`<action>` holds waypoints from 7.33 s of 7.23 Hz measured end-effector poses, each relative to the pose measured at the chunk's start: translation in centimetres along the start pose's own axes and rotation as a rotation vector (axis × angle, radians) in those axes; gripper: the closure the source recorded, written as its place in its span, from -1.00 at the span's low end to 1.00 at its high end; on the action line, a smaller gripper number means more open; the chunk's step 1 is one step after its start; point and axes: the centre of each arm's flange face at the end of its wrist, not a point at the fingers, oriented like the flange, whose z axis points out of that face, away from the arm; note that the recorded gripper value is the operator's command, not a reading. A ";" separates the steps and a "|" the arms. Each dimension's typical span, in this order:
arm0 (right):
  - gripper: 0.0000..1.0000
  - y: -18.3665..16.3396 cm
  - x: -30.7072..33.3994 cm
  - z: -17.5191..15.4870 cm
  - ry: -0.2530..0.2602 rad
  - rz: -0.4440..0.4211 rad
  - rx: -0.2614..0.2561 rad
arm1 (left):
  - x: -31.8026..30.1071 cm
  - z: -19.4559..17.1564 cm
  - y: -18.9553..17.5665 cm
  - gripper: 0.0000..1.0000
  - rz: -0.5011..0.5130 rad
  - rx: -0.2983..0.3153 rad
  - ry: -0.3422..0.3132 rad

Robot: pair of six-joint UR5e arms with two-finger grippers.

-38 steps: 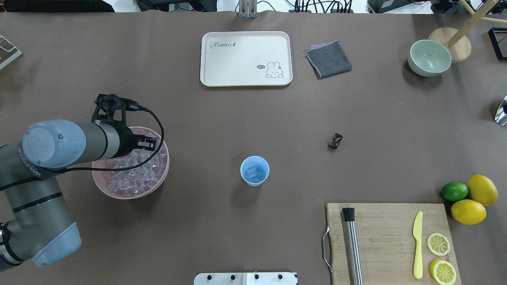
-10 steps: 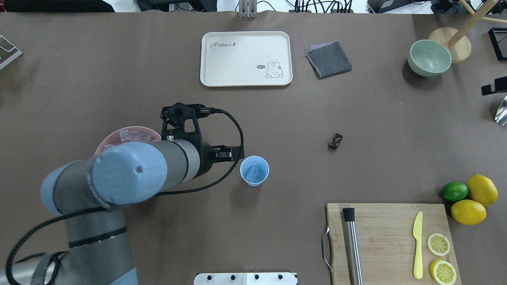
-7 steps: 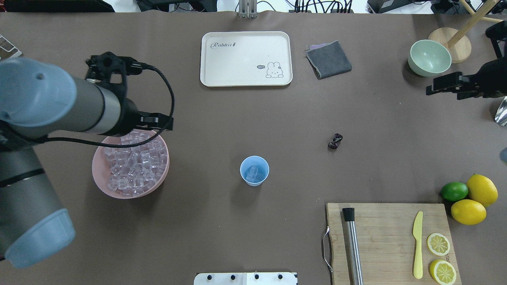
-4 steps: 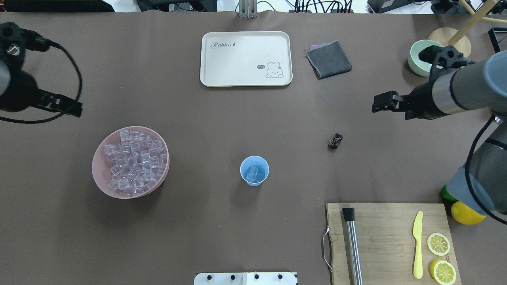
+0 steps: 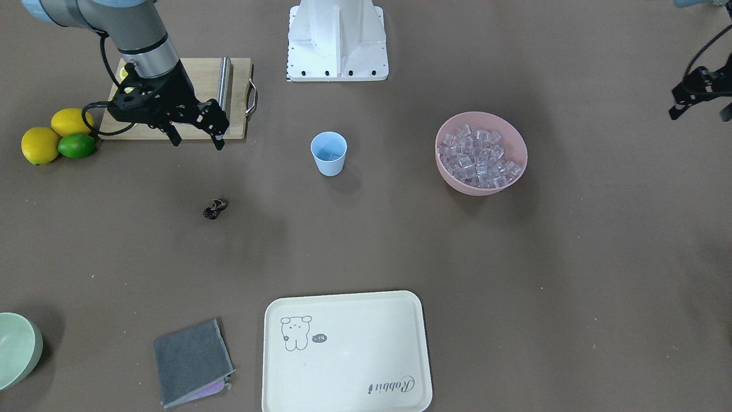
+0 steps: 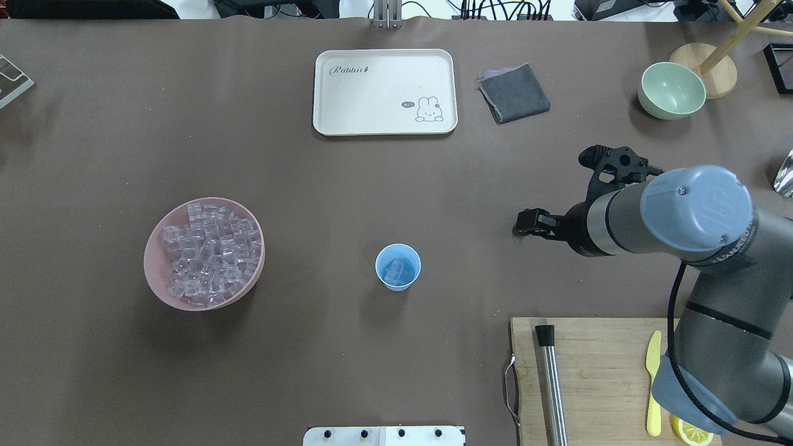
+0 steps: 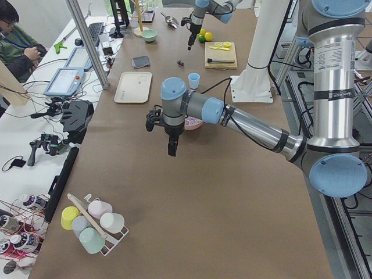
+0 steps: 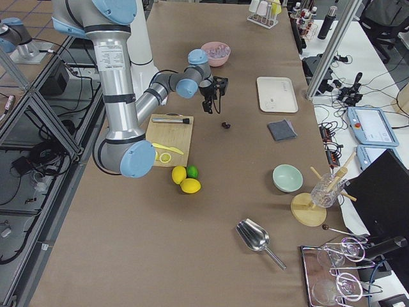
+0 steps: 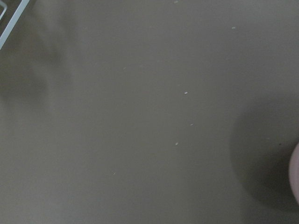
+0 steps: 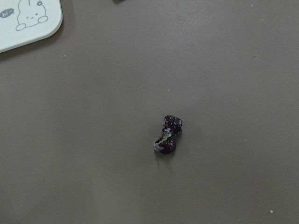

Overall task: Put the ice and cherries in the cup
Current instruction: 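Withdraw the left arm to rest while the right gripper reaches toward the cherries, then lower the right gripper onto the dark cherries and grasp them, then carry the cherries over the light-blue cup and release them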

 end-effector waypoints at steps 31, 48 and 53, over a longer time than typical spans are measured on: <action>-0.11 -3.5 1.6 10.3 -0.090 0.188 0.087 | -3.2 -0.6 -0.3 -0.97 0.034 0.021 -0.031; 1.00 9.7 -19.7 1.7 -0.119 0.021 0.042 | -3.1 -0.8 0.2 -0.97 0.038 0.024 -0.031; 1.00 12.1 -20.3 2.1 -0.093 -0.035 0.029 | -3.1 -0.8 0.2 -0.97 0.038 0.023 -0.031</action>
